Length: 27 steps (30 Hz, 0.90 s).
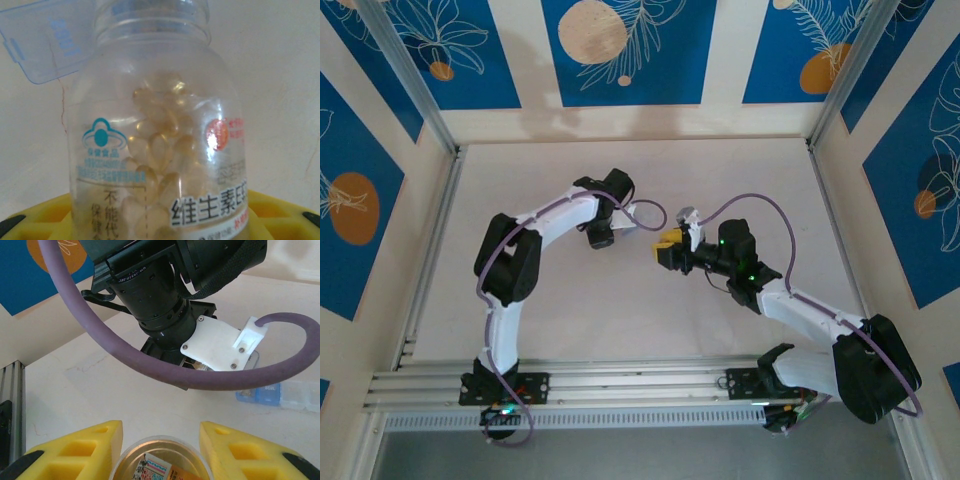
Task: Sort the pills into containers
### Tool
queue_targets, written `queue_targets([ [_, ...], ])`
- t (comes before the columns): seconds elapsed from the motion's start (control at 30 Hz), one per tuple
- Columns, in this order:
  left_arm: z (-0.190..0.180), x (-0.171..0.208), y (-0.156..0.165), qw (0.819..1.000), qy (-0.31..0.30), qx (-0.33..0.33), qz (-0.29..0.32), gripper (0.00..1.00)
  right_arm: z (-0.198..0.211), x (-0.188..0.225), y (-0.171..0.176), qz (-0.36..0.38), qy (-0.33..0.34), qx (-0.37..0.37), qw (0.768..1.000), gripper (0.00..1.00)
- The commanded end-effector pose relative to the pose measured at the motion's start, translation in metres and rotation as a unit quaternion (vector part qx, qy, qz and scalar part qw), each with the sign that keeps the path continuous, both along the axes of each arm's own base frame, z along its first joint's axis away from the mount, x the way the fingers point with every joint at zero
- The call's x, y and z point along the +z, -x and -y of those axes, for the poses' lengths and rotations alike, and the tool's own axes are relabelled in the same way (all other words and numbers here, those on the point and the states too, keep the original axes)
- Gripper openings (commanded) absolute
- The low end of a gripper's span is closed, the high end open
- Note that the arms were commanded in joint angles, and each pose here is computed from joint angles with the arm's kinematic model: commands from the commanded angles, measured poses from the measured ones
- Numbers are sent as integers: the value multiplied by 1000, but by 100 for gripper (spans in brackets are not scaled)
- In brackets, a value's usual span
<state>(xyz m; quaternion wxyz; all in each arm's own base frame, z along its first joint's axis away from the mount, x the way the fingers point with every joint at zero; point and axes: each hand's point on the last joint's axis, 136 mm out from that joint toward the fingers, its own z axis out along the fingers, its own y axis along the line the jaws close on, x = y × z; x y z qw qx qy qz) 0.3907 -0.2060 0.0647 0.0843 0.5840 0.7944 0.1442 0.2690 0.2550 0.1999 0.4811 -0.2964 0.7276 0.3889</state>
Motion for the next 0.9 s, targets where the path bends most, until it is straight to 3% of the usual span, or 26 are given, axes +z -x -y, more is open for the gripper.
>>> queue_targets([
  [0.0,3,1,-2,999,-28,-24,6,0,-5,12,2,8,-10,12,1000,0],
  [0.5,2,-1,-6,997,-63,-46,21,0,-7,12,4,9,-10,16,1000,0],
  [0.87,6,-3,-8,998,-45,-29,24,0,-9,11,4,9,-7,18,1000,0],
])
